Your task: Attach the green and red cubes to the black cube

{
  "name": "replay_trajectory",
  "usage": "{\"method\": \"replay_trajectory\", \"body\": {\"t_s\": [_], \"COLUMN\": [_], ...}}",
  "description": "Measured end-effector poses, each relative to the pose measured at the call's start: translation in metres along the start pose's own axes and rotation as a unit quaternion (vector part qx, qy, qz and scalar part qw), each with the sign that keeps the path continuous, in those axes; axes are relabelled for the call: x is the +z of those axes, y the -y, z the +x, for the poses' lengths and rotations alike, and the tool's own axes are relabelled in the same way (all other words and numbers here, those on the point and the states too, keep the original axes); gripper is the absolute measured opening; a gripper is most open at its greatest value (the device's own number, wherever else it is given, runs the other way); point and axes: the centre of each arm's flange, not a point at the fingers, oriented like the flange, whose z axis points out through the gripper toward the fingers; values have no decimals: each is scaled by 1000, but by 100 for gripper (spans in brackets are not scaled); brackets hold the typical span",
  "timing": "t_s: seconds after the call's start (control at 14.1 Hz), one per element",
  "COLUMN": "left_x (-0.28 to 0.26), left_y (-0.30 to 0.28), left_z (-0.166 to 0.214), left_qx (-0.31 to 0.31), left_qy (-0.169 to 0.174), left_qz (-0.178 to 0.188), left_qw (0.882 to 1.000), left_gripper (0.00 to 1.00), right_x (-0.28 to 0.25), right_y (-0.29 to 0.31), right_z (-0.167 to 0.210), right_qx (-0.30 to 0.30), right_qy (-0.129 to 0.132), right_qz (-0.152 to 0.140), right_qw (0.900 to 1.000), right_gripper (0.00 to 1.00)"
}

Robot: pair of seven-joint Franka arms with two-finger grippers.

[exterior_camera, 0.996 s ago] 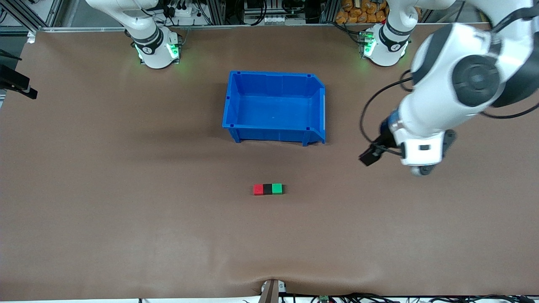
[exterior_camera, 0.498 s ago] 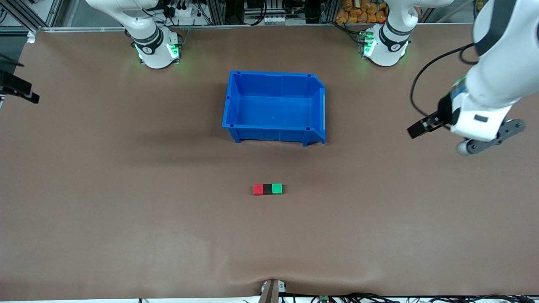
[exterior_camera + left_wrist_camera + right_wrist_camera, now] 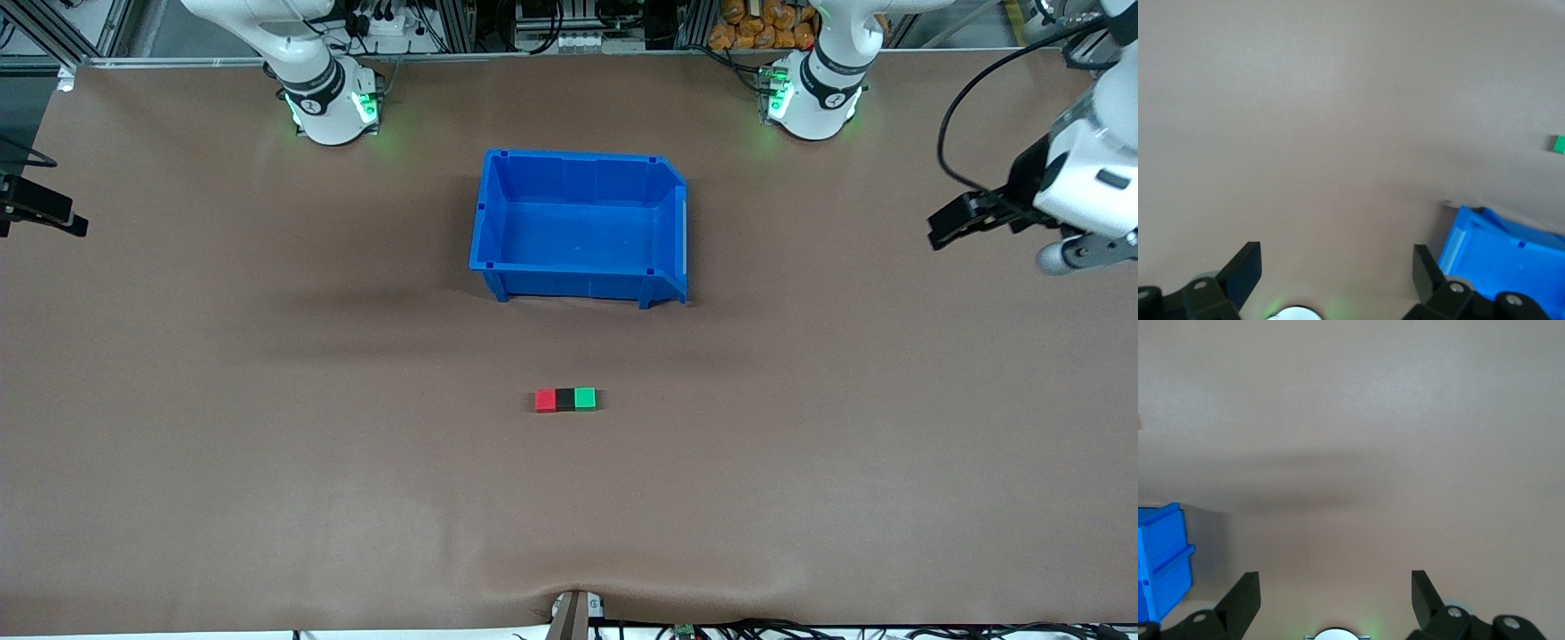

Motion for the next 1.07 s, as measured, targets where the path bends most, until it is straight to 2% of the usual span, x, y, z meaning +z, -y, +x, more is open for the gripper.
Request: {"method": "replay_trajectory", "body": {"t_s": [0.28, 0.64, 1.07], "left_x": [-7, -13, -31], "left_y": [12, 17, 23], "left_z": [-11, -45, -64], "left_qx": [18, 61, 64], "left_qy": [-4, -6, -24], "left_qz": [2, 9, 9], "left_qw": [1000, 998, 998], "left_gripper": [100, 100, 100], "right_x": [0, 0, 0], "right_y": [0, 0, 0], "right_z": [0, 0, 0], "right_qx": [0, 0, 0], "right_qy": [0, 0, 1], "right_qz": [0, 0, 0], "right_qw": [1000, 1000, 1000], "right_gripper": [100, 100, 100]}}
